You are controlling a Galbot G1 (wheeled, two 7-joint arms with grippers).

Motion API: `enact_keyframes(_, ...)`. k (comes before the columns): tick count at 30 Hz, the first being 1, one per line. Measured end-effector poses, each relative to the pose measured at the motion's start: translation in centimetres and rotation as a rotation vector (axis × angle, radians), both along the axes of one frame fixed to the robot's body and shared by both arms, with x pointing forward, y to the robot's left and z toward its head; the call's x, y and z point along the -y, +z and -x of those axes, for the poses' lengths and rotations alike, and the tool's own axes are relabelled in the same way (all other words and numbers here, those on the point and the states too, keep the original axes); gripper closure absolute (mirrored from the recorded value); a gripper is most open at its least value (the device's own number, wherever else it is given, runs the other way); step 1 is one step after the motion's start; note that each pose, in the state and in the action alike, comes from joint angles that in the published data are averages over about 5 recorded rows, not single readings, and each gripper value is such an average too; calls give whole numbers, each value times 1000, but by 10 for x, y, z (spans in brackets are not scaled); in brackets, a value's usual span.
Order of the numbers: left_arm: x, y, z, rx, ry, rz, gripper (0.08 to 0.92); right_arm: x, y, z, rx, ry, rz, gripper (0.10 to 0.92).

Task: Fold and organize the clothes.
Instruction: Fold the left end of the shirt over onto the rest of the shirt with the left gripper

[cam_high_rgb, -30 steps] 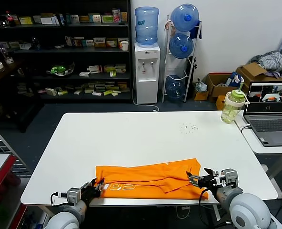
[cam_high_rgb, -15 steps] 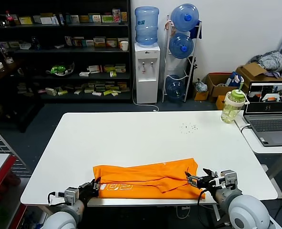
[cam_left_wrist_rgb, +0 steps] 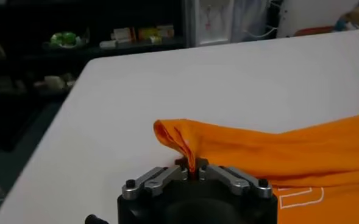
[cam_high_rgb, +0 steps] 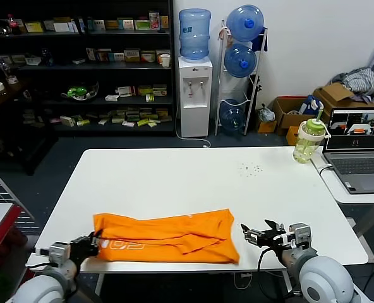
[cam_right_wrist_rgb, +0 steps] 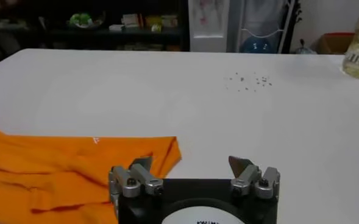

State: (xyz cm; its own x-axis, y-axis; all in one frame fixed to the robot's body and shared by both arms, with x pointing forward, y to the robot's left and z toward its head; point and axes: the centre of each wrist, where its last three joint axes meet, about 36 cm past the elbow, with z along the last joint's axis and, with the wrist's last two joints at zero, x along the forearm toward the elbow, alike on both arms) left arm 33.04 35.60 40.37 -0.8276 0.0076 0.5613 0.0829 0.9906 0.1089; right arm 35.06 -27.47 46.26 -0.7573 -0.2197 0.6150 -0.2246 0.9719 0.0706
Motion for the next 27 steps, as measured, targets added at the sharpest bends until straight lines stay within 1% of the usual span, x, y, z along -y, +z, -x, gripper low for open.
enact_keyframes(7, -56, 15, -11, 2, 48, -121, 854, -3, 0, -1, 4, 5, -5, 200)
enact_keyframes(11, -80, 25, -20, -2, 60, -186, 854, -4, -1, 0, 4, 4, -5, 200)
enact_keyframes(15, -94, 37, -31, 2, 62, -225, 854, -5, -2, 2, 1, -1, -9, 200)
enact_keyframes(18, -95, 45, -38, 8, 67, -226, 854, -6, -2, 3, 0, -4, -12, 200)
enact_keyframes(21, -86, 52, -42, 9, 74, -195, 854, -7, -2, 4, -2, -9, -11, 200)
enact_keyframes(24, -66, 57, -42, 0, 82, -124, 854, -8, -1, 5, -5, -13, -8, 200)
enact_keyframes(27, -38, 61, -38, -21, 83, -28, 854, -8, -1, 5, -9, -18, -6, 200)
